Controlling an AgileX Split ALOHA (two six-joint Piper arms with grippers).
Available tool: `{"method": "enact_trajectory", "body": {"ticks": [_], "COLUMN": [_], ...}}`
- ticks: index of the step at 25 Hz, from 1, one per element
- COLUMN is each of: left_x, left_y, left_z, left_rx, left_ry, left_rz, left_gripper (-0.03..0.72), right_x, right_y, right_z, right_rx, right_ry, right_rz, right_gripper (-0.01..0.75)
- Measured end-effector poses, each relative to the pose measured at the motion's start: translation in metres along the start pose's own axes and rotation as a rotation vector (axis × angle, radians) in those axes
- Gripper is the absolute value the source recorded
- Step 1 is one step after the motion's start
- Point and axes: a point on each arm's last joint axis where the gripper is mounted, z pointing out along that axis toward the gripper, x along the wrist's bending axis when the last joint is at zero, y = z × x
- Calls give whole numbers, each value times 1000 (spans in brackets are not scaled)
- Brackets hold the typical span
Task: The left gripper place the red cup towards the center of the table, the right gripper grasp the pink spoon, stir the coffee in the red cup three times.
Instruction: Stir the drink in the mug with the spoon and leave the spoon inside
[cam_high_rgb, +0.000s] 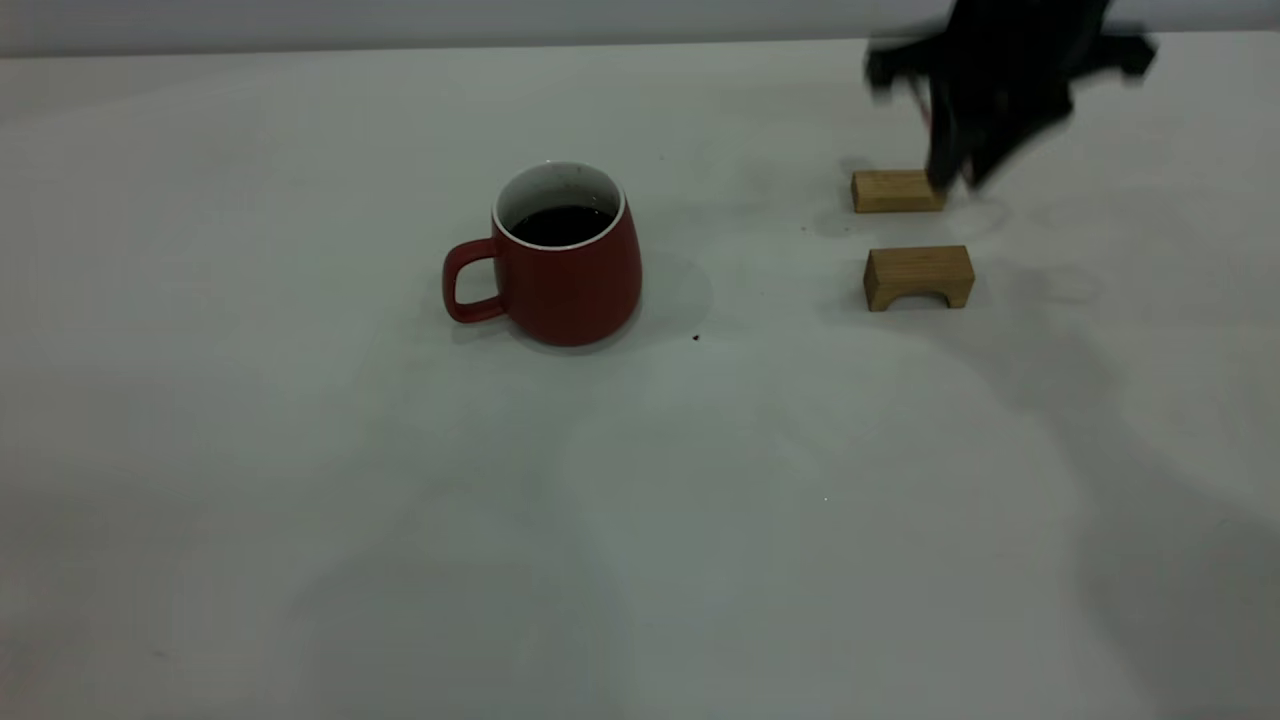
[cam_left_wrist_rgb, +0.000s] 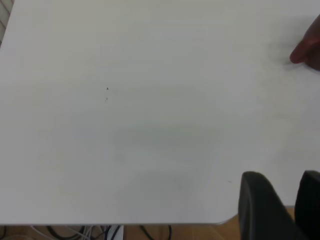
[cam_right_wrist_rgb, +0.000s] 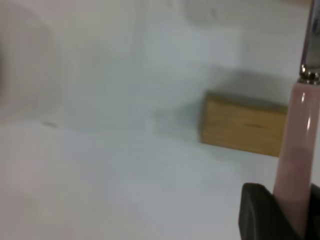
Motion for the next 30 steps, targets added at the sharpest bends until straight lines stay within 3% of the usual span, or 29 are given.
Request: {"method": "enact_trajectory", "body": {"ticks": [3, 7, 10, 16, 19, 23, 30], "left_x": [0, 0, 0, 0, 0, 0, 0], "left_y": [0, 0, 0, 0, 0, 0, 0], "left_z": [0, 0, 0, 0, 0, 0, 0], "left_rx": [0, 0, 0, 0, 0, 0, 0], "left_ry": [0, 0, 0, 0, 0, 0, 0], "left_rz": [0, 0, 0, 0, 0, 0, 0], "left_gripper": [247, 247, 247, 247, 246, 246, 246], "right_x": [19, 48, 64, 108, 128, 132, 124], "right_y": [5, 11, 15, 19, 18, 20, 13], "right_z": [-38, -57, -64, -77, -80, -63, 5], "right_rx": [-32, 17, 59, 264, 382, 493, 592], "right_ry": [167, 468, 641, 907, 960, 971, 891], "right_rz": [196, 559, 731, 1176, 1391, 1621, 1812], "right_gripper": [142, 142, 142, 142, 142, 142, 142]}}
